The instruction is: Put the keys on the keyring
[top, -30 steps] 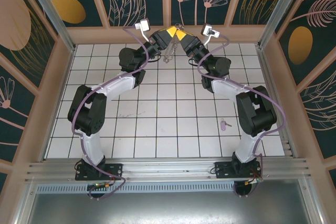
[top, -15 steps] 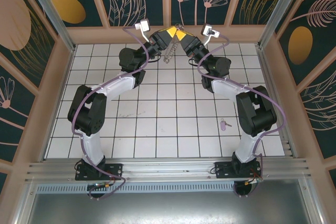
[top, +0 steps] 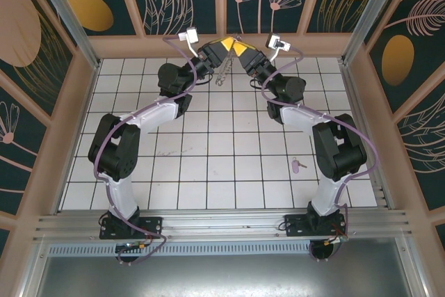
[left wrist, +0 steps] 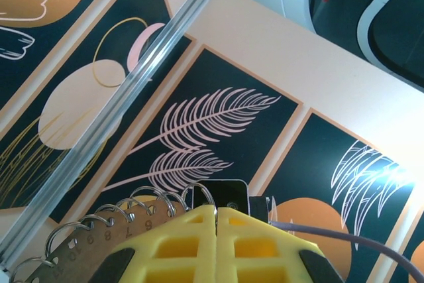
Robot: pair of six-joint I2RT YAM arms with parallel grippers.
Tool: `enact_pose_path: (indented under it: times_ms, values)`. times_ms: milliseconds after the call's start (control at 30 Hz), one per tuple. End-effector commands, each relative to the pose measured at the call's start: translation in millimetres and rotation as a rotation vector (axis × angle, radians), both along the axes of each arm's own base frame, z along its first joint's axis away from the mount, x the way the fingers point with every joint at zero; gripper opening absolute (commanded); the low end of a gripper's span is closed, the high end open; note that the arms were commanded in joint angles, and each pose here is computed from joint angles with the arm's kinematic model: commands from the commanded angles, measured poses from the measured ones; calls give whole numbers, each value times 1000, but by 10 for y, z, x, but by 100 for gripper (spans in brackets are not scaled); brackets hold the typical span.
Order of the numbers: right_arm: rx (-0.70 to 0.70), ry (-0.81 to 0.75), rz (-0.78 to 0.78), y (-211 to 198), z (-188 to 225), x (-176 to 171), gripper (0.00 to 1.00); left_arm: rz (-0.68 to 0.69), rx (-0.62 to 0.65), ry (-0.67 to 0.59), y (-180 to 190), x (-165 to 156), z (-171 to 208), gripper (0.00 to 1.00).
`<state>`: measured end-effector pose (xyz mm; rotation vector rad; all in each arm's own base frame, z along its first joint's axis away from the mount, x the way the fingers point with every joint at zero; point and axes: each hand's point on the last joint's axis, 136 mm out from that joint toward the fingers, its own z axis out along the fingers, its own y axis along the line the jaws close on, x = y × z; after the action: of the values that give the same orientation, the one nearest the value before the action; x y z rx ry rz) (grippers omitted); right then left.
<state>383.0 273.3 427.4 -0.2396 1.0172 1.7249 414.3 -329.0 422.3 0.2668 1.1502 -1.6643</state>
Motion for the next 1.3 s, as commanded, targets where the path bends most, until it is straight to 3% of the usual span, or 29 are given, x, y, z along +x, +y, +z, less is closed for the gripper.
enact_pose_path:
  times_ms: [0, 300, 633, 967, 1267]
  values:
    - [31, -148, -15, -155, 355, -317, 33, -8, 51, -23, -39, -103, -7, 0]
    - [-110, -80, -87, -233, 309, -262, 51, 9, 127, -12, -70, -99, -131, 0]
    - [-316, -1, -198, -532, 77, -329, 54, 31, 272, -41, -107, -149, -259, 0]
    - [-464, 74, -205, -682, -369, -429, 54, -2, 468, -122, -210, -227, -356, 0]
    - [-502, 40, -113, -599, -517, -599, 43, -54, 490, -145, -234, -330, -323, 0]
